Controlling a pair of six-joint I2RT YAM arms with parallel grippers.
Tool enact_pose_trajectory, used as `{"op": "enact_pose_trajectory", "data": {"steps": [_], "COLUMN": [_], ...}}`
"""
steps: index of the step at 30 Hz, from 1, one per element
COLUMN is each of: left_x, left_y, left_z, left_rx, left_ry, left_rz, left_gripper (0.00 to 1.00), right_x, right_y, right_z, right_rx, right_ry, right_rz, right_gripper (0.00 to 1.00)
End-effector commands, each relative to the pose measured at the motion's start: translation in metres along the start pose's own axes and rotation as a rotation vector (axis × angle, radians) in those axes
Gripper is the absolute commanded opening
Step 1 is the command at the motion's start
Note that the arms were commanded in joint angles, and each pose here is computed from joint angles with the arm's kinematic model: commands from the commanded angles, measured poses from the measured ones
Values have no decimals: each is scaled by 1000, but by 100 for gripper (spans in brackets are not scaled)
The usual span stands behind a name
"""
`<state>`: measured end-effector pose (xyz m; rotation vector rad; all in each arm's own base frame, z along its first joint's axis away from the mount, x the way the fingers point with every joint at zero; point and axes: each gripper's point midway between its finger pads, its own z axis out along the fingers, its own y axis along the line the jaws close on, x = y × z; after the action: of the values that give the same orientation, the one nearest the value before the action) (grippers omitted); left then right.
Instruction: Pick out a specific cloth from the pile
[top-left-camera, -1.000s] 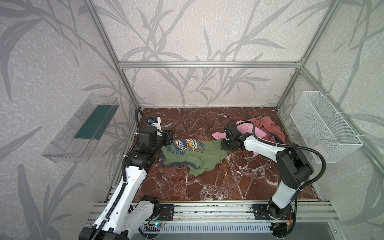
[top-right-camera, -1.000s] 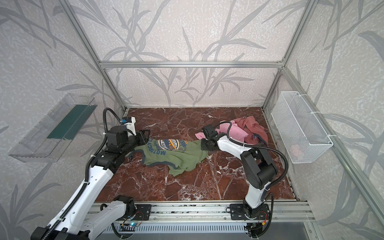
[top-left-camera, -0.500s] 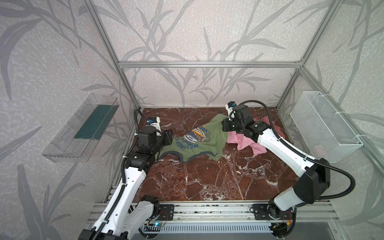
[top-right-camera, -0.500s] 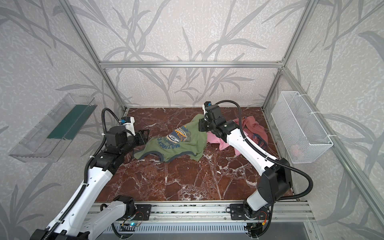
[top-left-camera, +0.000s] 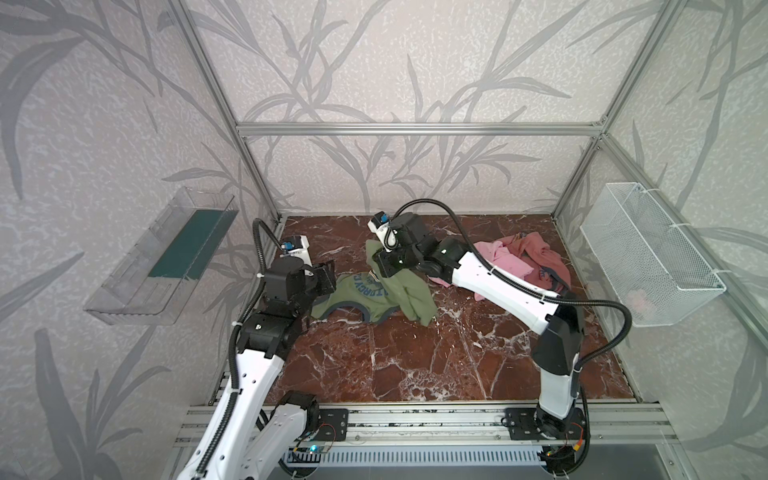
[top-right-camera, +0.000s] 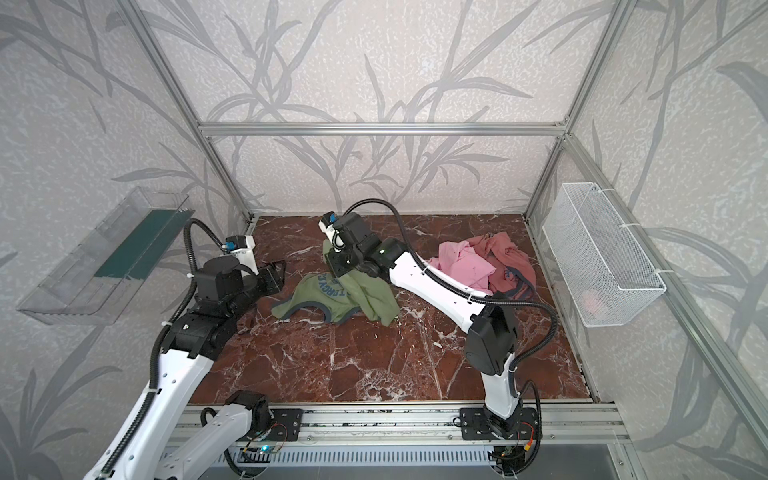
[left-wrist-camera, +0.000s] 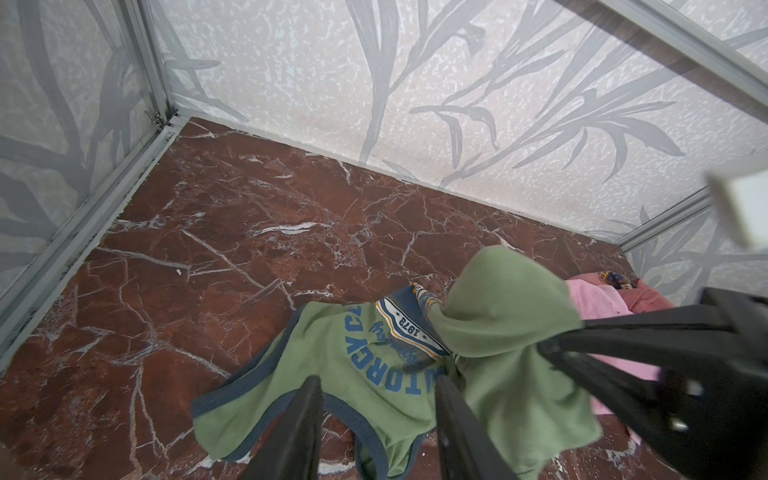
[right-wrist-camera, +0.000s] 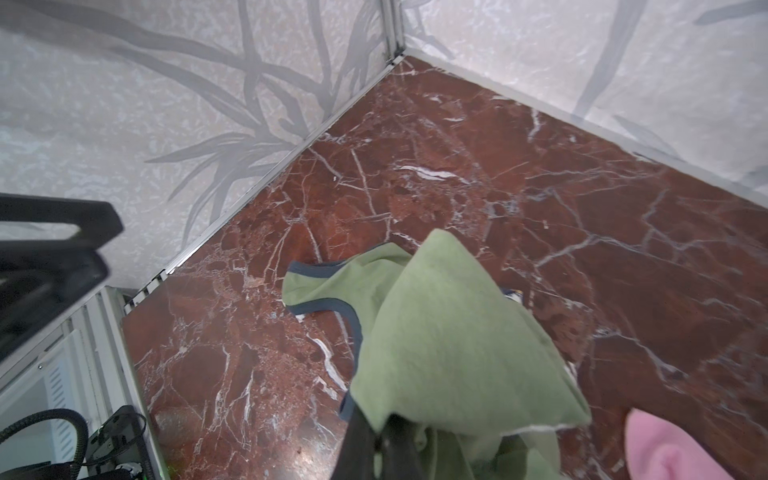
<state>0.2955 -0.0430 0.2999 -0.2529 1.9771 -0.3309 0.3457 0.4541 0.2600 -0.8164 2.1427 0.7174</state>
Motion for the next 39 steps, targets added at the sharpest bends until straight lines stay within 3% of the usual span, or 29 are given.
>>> {"op": "enact_pose_trajectory", "data": {"steps": [1,9,13,15,21,27,34,39], "left_x": [-7,-7,-4,-3,5,33,110,153], "left_y": [4,6,6,4,-14,-42,-77,-83], "left_z": [-20,-35,-35,-33,-13,21,61,79], "left_rx": [-31,-42,-37,-28,62,141,160,152], "left_ry": [-17,-20,-7,1,61,151,350,439], "left_rz": [-9,-6,-4,-4,-18,29,133,155], "left_gripper": [43,43,43,43,43,44,51,54], "right_x": [-3,23,28,29,17,40,92,127], "right_y": [25,83,78,73,55,-3,-77,-103], "right_z": [20,99,103,96,43,-28,-115,-150], "right_rx": [-69,-217,-192,-167,-147,-76,67,135], "right_ry": [4,111,158,162,25,-41,-89,-91], "right_rz": [-12,-15,-20,-33,25,166,324,380], "right_gripper": [0,3,38,42,50,53,55,57]}}
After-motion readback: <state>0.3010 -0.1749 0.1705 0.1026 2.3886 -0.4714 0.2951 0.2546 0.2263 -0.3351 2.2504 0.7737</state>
